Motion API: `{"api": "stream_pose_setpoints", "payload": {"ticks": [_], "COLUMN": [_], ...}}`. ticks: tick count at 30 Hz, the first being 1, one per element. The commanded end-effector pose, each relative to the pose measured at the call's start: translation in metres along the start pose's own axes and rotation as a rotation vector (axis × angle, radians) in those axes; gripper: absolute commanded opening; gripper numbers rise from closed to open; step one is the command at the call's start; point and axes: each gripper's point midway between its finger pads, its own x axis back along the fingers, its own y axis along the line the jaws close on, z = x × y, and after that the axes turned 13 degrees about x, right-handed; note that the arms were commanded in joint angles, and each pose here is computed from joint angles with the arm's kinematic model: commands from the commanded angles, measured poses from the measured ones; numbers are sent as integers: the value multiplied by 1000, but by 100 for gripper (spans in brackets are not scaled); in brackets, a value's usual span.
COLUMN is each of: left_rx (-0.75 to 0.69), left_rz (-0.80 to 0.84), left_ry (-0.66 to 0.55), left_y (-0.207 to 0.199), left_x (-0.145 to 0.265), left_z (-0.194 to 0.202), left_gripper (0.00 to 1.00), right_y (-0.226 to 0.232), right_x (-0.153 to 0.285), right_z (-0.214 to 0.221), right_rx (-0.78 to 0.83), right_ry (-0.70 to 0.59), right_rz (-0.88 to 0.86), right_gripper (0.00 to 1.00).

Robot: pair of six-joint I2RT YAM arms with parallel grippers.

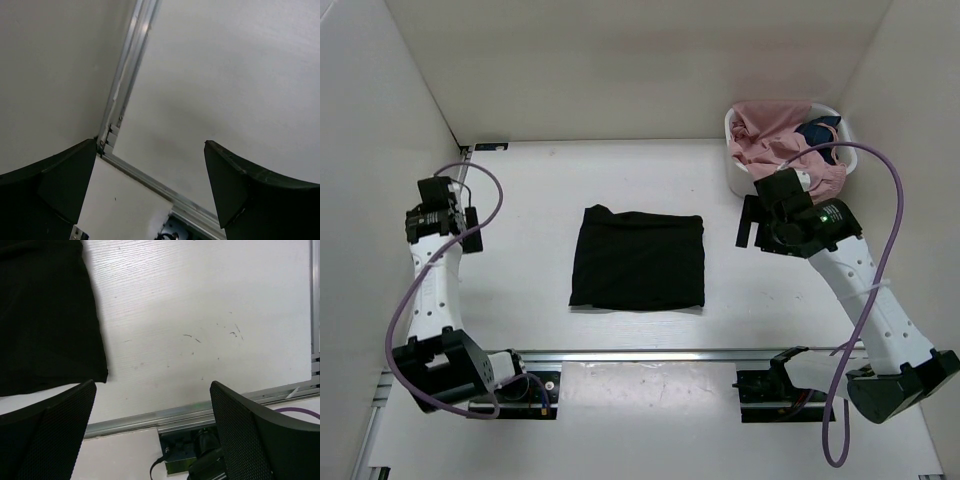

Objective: Fold and stack the trousers
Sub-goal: Fold the trousers

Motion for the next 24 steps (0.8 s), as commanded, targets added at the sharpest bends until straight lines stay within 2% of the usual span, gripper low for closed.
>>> {"api": "stream_pose_setpoints", "payload": {"ticks": [1, 9, 24], "left_rx": [66, 146, 145], "left_rz": [73, 106, 136], "left_ry": [-4, 44, 53], "left_y": [-5, 4, -1], "left_x": [18, 16, 16], "left_z": [19, 29, 28], "left_gripper": [100, 100, 100], "right_y": [-16, -19, -24], "right_x": [6, 5, 12], "right_z": [-4, 8, 15], "right_rx": [18, -12, -57], "right_ry": [-36, -57, -96], "right_rz": [62, 55, 52], "right_gripper": [99, 99, 99]}}
